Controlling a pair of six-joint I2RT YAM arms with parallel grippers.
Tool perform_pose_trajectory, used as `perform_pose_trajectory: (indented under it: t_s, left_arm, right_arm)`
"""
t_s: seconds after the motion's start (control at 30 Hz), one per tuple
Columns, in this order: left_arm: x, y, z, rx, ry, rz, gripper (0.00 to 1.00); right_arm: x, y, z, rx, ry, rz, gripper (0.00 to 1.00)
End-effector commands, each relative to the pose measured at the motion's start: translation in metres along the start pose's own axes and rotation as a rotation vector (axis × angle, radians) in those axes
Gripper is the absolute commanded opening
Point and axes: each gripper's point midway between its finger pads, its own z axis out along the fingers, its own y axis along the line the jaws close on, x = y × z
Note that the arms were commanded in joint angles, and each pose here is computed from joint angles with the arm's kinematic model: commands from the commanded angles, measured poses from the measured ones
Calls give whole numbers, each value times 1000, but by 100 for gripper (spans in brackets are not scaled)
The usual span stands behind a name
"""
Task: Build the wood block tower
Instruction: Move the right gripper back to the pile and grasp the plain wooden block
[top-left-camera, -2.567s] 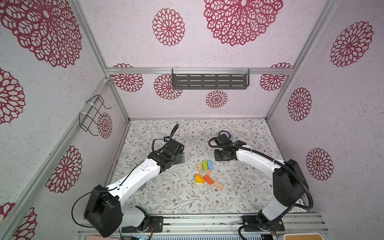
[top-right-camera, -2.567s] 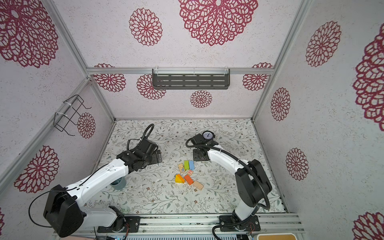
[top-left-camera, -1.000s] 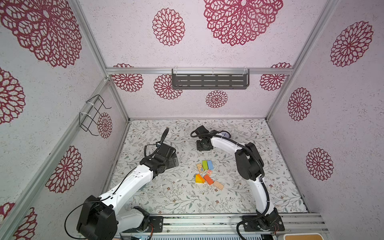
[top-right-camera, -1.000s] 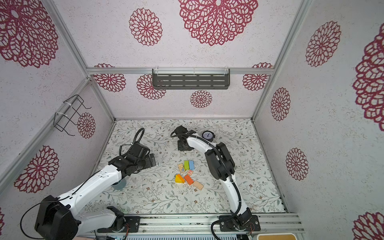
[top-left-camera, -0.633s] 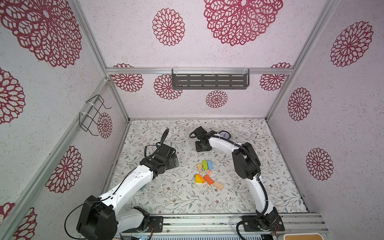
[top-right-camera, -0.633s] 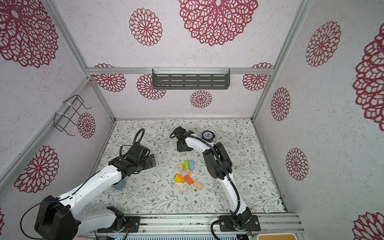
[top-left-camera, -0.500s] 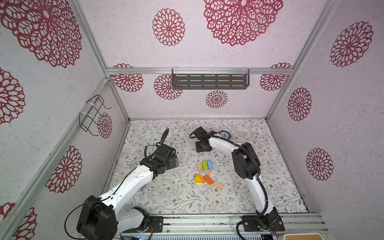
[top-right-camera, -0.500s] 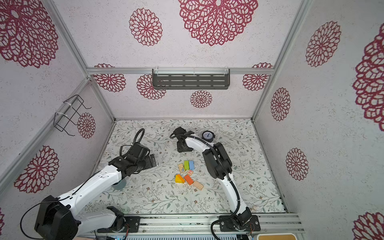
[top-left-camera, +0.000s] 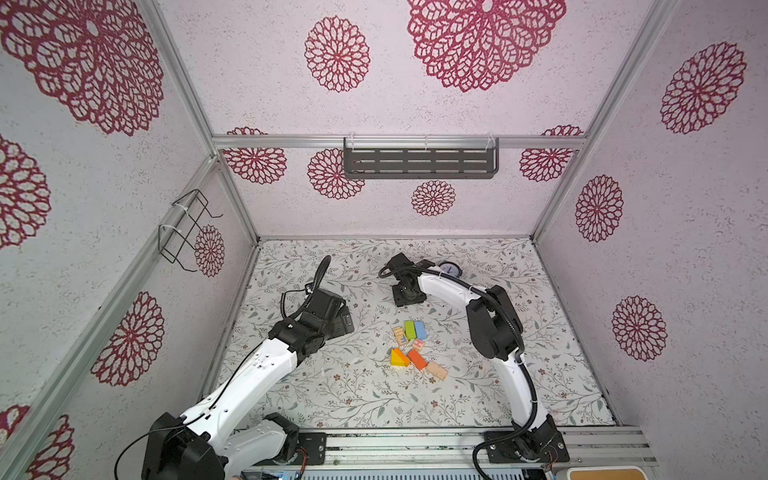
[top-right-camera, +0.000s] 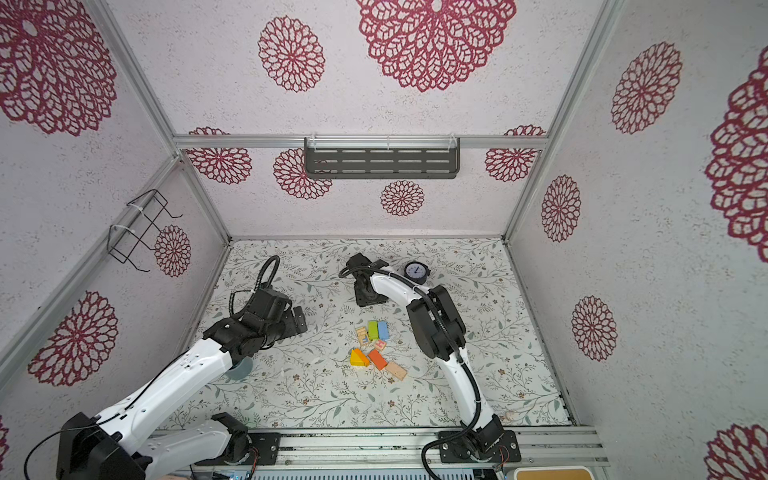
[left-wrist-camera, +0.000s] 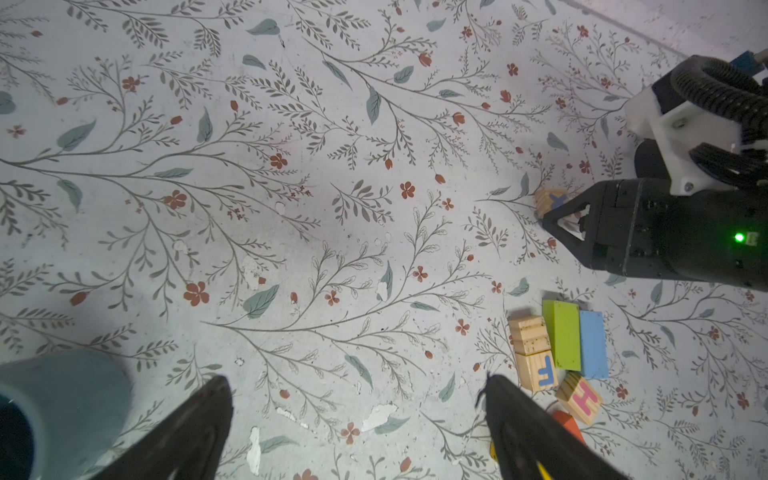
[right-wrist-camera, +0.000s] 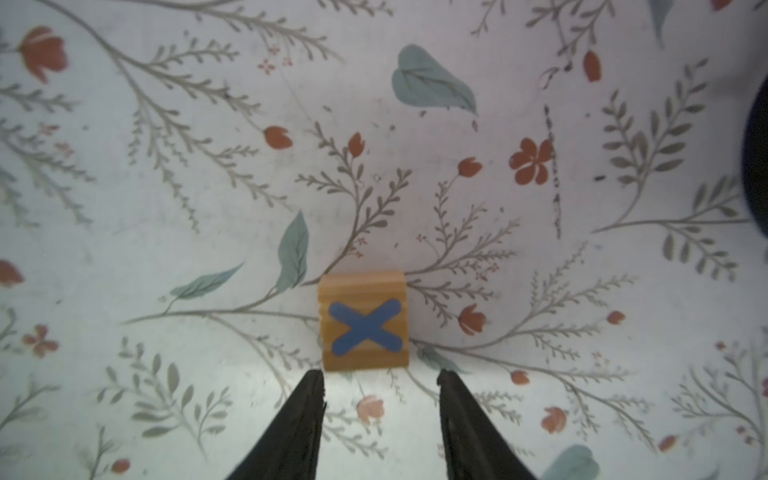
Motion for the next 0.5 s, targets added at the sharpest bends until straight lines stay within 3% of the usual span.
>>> perform_pose_trajectory:
  t_s: [0.0, 0.2, 0.47]
  left_arm:
    - [4, 15, -2, -38, -13, -29, 97]
    - [7, 24, -5, -54, -17, -43, 97]
    - [11, 24, -4, -41, -6, -55, 97]
  right_arm:
    - [-5, 13, -64, -29, -74, -73, 49]
    - [15, 30, -87, -82, -69, -115, 51]
    - [47, 50, -86, -133, -27, -175, 49]
